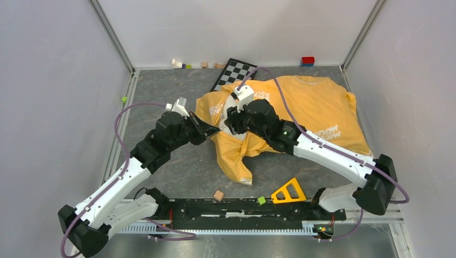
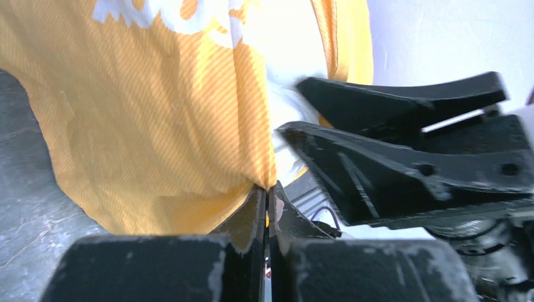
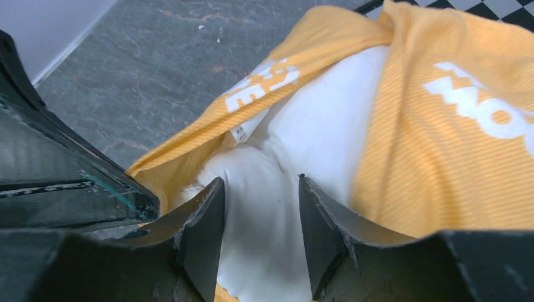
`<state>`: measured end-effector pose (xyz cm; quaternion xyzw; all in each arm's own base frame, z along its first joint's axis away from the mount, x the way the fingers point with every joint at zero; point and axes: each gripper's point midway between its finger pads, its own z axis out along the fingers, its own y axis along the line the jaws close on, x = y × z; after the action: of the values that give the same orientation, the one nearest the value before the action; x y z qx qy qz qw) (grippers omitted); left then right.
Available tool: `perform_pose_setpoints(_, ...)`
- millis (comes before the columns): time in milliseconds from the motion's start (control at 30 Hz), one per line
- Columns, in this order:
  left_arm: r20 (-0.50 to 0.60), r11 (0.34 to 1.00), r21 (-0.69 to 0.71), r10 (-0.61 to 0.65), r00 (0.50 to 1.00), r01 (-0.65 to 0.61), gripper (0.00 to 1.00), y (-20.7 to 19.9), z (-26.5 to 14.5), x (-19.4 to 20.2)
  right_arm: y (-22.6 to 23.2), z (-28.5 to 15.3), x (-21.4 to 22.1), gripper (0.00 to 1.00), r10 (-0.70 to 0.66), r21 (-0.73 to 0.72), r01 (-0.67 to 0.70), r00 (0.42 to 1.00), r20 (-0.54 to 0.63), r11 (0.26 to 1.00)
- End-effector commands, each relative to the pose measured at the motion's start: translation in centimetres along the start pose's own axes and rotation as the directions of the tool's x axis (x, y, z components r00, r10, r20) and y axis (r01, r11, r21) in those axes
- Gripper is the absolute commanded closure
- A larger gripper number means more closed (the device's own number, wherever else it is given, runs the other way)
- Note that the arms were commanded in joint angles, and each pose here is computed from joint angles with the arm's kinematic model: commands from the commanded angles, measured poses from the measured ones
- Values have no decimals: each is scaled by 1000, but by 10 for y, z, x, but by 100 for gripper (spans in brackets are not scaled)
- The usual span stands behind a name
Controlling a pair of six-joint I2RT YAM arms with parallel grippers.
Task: Put the pillow into the pillowcase
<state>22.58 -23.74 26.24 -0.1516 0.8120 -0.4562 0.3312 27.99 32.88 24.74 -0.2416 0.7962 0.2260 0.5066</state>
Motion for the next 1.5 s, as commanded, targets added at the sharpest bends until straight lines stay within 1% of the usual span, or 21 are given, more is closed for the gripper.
perform_pose_setpoints(0, 70, 1000, -19, 19, 997, -18, 98, 10, -8, -10, 4, -9, -41, 49, 63, -38, -58, 990, 126, 998)
perform_pose_setpoints(33, 74, 1000, -27, 17, 997, -15, 98, 13, -8, -10, 8, -9, -43, 47, 66, -54, -59, 989, 133, 997)
perform_pose_setpoints(100, 76, 999, -43, 13, 997, -10, 98, 18, -6, -9, 20, -13, -56, 40, 69, -117, -51, 985, 158, 992)
perform_pose_setpoints(167, 75, 998, -56, 15, 997, -11, 98, 20, -3, -10, 30, -21, -72, 35, 72, -167, -40, 979, 190, 985)
perform_pose_setpoints(233, 77, 998, -68, 17, 997, -12, 98, 21, 0, -12, 31, -29, -84, 32, 46, -148, -15, 977, 208, 989)
perform_pose_setpoints(300, 83, 997, -70, 20, 996, -14, 98, 18, 1, -15, 14, -33, -83, 28, -4, -42, 13, 981, 193, 999)
perform_pose_setpoints(367, 90, 997, -72, 24, 996, -18, 98, 16, 1, -19, -8, -35, -66, 24, -56, 62, 47, 989, 137, 997)
perform_pose_setpoints(500, 103, 997, -65, 50, 993, -43, 98, 7, -2, -28, -47, -36, -12, 13, -117, 231, 107, 993, 30, 967)
perform_pose_setpoints(567, 107, 996, -56, 76, 991, -70, 98, -1, -3, -33, -62, -29, 15, 10, -134, 283, 137, 991, -30, 949)
perform_pose_setpoints(700, 99, 988, -22, 157, 983, -155, 98, -33, 0, -47, -57, 3, 58, 10, -138, 239, 164, 983, -125, 957)
perform_pose_setpoints(800, 88, 963, 45, 260, 961, -265, 98, -84, -4, -67, -58, 29, 86, 11, -122, 251, 171, 972, -200, 953)
perform_pose_setpoints(933, 76, 938, 162, 299, 951, -308, 98, -144, -10, -75, -56, 57, 108, 12, -53, 254, 115, 970, -238, 960)
perform_pose_setpoints(1000, 61, 934, 174, 306, 950, -312, 98, -152, -9, -66, -51, 65, 114, 12, -9, 234, 66, 972, -236, 970)
perform_pose_setpoints(1067, 35, 950, 139, 279, 960, -281, 98, -133, -1, -55, -46, 66, 112, 11, 34, 205, 9, 979, -202, 979)
perform_pose_setpoints(1133, 24, 969, 71, 236, 971, -237, 98, -97, 6, -45, -43, 58, 105, 11, 63, 178, -36, 987, -149, 983)
perform_pose_setpoints(1167, 24, 975, 61, 211, 977, -212, 98, -83, 7, -39, -42, 53, 103, 11, 79, 164, -57, 988, -132, 985)
perform_pose_setpoints(1233, -11, 985, 18, 173, 985, -173, 98, -44, 15, -20, -40, 42, 88, 10, 110, 136, -99, 992, -69, 986)
perform_pose_setpoints(1300, -46, 988, 1, 152, 987, -152, 98, -18, 22, -3, -35, 33, 76, 11, 131, 103, -128, 991, -26, 986)
perform_pose_setpoints(1433, -105, 985, -25, 166, 981, -169, 97, 13, 26, 18, -29, 17, 54, 12, 158, 61, -160, 987, 36, 985)
perform_pose_setpoints(1467, -109, 983, -37, 177, 978, -182, 93, 18, 25, 19, -27, 12, 46, 12, 161, 51, -163, 986, 53, 985)
